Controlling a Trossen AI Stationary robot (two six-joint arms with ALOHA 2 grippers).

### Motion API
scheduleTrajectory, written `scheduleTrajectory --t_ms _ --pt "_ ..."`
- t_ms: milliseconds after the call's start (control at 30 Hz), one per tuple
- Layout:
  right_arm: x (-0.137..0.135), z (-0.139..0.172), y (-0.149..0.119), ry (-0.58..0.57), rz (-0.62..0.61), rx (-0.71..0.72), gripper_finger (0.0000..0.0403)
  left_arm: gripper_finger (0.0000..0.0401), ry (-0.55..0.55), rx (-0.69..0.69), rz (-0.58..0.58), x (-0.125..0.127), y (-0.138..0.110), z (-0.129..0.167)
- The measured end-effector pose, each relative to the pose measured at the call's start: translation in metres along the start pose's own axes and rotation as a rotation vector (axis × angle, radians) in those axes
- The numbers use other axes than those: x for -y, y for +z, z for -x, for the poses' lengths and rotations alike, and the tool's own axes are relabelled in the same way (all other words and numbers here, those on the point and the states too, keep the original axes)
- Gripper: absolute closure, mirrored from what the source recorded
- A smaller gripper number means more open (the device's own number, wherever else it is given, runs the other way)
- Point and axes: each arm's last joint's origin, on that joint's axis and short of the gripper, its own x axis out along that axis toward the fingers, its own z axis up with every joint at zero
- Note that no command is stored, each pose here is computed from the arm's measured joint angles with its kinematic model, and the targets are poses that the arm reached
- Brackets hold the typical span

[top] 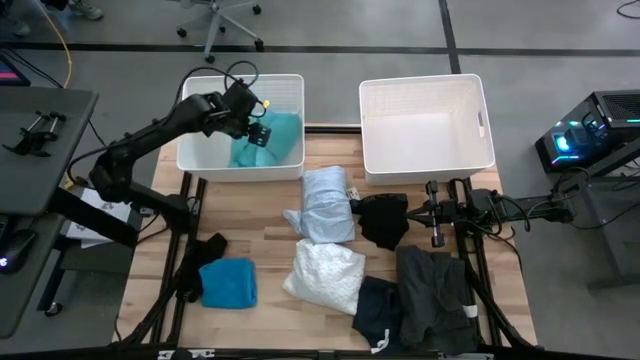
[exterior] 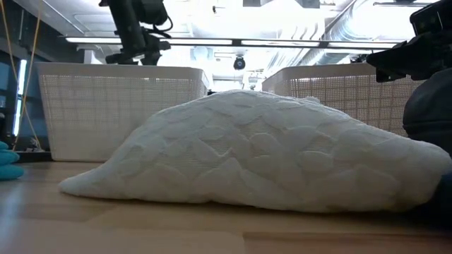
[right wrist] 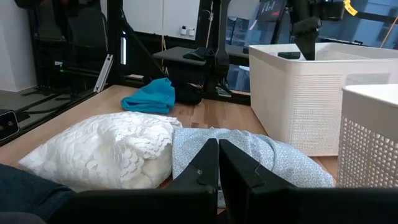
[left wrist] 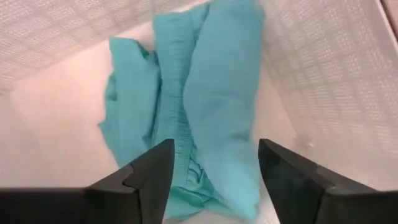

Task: Sort clothes
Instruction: Put the black boxer into the right white bin

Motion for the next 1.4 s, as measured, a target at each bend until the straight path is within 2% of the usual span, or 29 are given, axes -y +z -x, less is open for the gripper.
scheduleTrajectory --t_ms 167,500,800,1033,1267,1333,1400 --pt "0.000 0.000 0.000 0.000 0.000 0.000 0.0403 0.0175 -0.054 0.065 0.014 -0.001 -0.004 0.021" --pt "0.000 0.000 0.000 0.000 0.000 0.000 0.0403 0.0197 -0.370 0.400 0.037 0.019 -0.013 0.088" --pt "0.000 0.000 0.000 -0.003 0.004 0.000 0.0403 0.0200 -0.583 0.598 -0.091 0.053 -0.018 0.117" --pt "0.001 0.000 0.000 -0.026 0.016 -0.003 0.0403 0.0200 -0.653 0.630 -0.111 0.067 -0.021 0.123" --pt "0.002 0.000 0.001 -0.061 0.199 -0.003 0.0403 0.0200 -0.667 0.629 -0.098 0.072 -0.025 0.125" --pt "0.001 0.000 0.003 -0.032 0.162 0.025 0.0403 0.0200 -0.664 0.628 -0.087 0.073 -0.025 0.126" --pt "0.000 0.000 0.009 0.041 -0.007 0.101 0.0403 0.0200 -0.670 0.623 -0.074 0.073 -0.026 0.126"
